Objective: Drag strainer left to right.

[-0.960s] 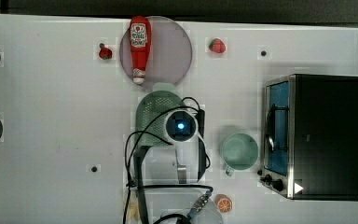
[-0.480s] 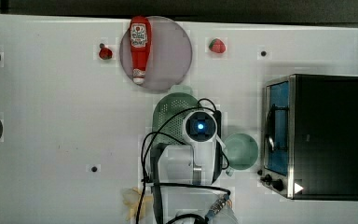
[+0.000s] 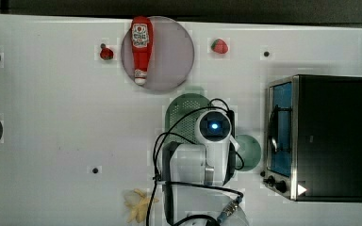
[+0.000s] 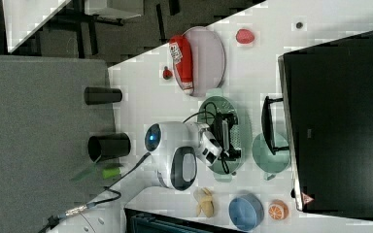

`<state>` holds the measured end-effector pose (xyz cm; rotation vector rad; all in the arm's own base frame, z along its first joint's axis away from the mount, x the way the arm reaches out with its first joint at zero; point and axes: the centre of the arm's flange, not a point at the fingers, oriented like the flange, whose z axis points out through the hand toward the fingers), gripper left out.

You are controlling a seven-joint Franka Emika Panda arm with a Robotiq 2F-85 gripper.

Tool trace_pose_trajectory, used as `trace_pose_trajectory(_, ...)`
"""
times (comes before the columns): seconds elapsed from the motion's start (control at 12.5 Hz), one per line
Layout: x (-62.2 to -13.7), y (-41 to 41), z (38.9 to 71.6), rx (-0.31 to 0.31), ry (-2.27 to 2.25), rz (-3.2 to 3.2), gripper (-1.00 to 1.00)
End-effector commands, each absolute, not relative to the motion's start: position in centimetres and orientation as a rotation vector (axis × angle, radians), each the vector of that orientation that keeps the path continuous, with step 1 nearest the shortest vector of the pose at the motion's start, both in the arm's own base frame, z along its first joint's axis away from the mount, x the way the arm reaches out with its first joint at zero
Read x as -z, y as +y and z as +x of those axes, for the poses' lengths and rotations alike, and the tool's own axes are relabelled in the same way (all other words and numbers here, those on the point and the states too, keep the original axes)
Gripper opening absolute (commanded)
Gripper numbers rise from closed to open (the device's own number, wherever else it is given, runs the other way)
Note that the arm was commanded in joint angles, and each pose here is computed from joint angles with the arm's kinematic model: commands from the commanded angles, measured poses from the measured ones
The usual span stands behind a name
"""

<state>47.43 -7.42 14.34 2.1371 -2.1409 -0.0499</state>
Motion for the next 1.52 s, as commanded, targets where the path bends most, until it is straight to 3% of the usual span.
trace_pose_trajectory(0.08, -18.3, -6.1, 49.1, 0.000, -1.946, 2.389, 1.00)
trace_pose_trajectory(0.4, -27.8, -4.3, 50.8, -0.043, -1.559, 2.676, 1.00)
trace_pose_trajectory(0.72, -41.4, -4.3, 50.7, 0.038, -1.423, 2.724, 1.00)
trace_pose_trajectory(0.88, -47.5, -3.8, 49.3, 0.134, -1.455, 2.722, 1.00)
trace_pose_trajectory(0.96, -50.2, -3.5, 48.7, 0.153, -1.475, 2.736, 1.00)
trace_pose_trajectory(1.12, -55.4, -3.4, 47.7, 0.112, -1.403, 2.782, 1.00)
trace_pose_trajectory(1.28, -58.4, -3.2, 46.3, 0.145, -1.315, 2.811, 1.00)
trace_pose_trajectory(1.52, -59.2, -3.2, 46.2, 0.140, -1.314, 2.812, 1.00)
